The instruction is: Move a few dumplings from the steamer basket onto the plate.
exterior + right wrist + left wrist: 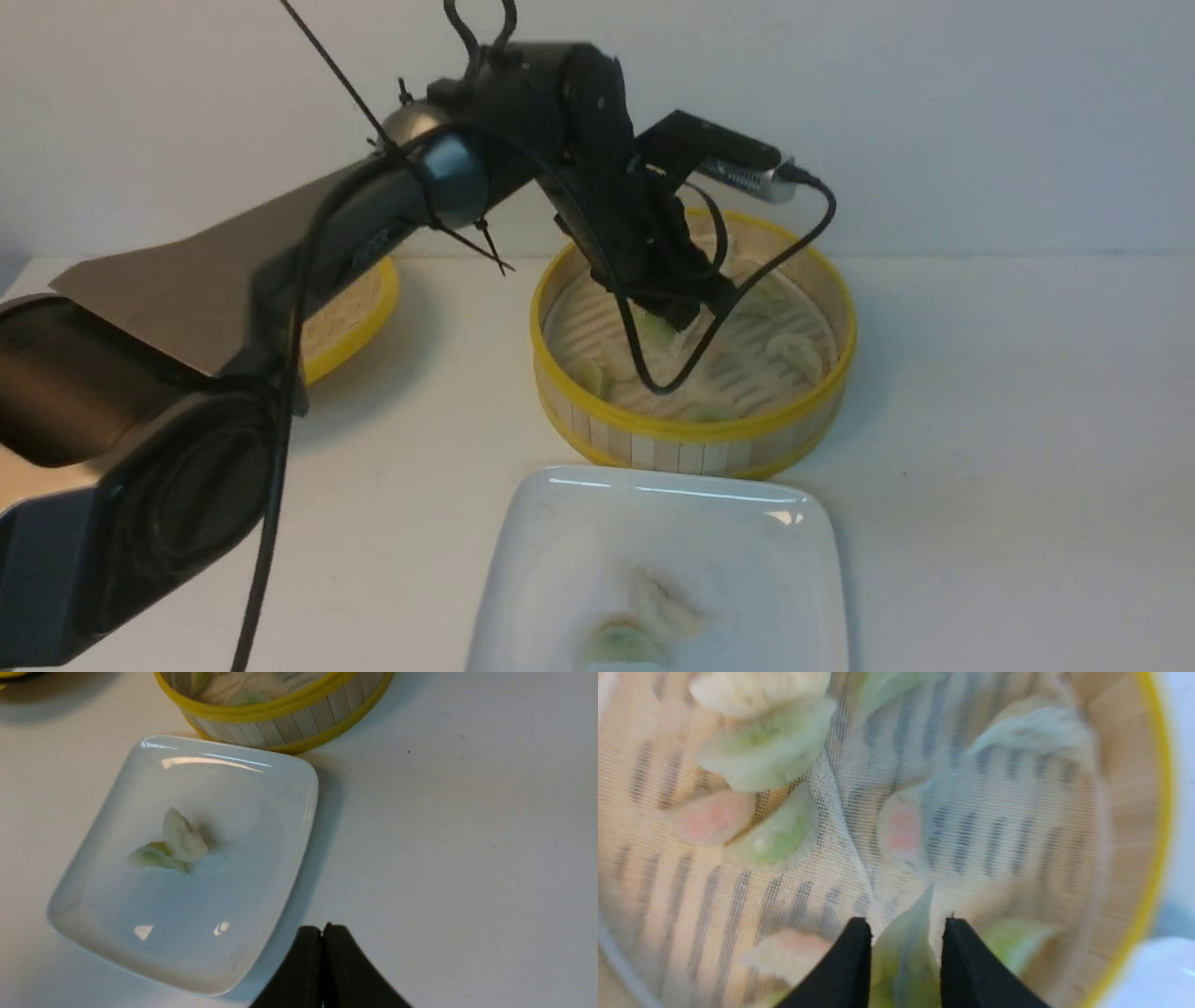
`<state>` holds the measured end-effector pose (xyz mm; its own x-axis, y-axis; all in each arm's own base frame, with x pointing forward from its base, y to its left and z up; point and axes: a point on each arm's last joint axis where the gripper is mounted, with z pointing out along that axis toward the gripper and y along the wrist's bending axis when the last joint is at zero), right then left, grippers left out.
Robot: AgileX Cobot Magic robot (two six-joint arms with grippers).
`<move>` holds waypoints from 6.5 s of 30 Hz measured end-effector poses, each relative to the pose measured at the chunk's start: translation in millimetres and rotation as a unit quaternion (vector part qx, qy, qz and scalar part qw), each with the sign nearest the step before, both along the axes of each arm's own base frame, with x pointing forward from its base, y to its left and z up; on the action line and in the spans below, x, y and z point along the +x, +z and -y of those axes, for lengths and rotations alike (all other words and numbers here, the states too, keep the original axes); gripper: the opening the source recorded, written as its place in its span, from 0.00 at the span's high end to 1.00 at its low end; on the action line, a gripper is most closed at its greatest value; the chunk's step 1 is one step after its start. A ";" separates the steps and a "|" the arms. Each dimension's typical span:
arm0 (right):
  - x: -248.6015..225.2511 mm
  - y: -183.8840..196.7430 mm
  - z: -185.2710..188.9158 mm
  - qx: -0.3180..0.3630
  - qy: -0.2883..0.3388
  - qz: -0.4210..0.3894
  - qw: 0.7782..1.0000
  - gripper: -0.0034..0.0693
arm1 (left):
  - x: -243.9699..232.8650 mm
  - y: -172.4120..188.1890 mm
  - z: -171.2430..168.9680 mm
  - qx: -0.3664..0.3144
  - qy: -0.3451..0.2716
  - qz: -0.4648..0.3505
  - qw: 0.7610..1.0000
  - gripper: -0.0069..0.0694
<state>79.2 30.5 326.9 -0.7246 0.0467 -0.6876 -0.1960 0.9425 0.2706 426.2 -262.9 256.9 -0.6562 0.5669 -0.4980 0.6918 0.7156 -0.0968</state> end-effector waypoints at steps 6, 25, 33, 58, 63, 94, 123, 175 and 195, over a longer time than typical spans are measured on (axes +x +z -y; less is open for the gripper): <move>-0.1 0.0 -0.2 0.001 0.001 0.000 1.000 0.97 | -25.4 56.2 -14.1 0.011 -0.021 0.000 1.000 0.69; -0.1 0.0 -0.3 0.000 0.003 0.001 1.000 0.97 | -129.1 -40.7 -38.7 0.098 -0.028 -0.095 0.990 0.69; -0.8 -0.5 -0.4 -0.001 0.005 -0.004 1.000 0.97 | -113.6 -91.4 -34.5 0.136 -0.032 -0.091 0.986 0.69; 80.6 55.9 -8.1 -0.006 0.062 -0.030 0.998 0.97 | -131.7 61.5 -56.4 0.107 0.036 -0.017 0.994 0.83; 137.4 50.7 -26.4 -0.004 0.125 -0.053 0.991 0.97 | -183.1 117.3 -89.7 0.059 0.044 0.017 0.997 0.92; 376.1 -135.5 -130.6 -0.209 0.216 -0.112 0.947 0.42 | -302.6 127.7 -165.7 -0.032 0.070 0.039 0.996 0.92; 289.6 49.2 -107.0 -0.150 0.181 -0.045 0.971 0.74 | -297.7 130.2 -165.5 -0.039 0.078 0.068 0.994 0.92; 103.0 113.5 -76.7 -0.115 0.117 0.122 0.979 0.95 | -294.5 133.8 -162.8 -0.061 0.080 0.089 0.991 0.92; -84.4 21.6 46.4 0.090 0.033 0.437 0.894 0.97 | -284.2 142.7 -156.2 -0.108 0.085 0.145 0.980 0.92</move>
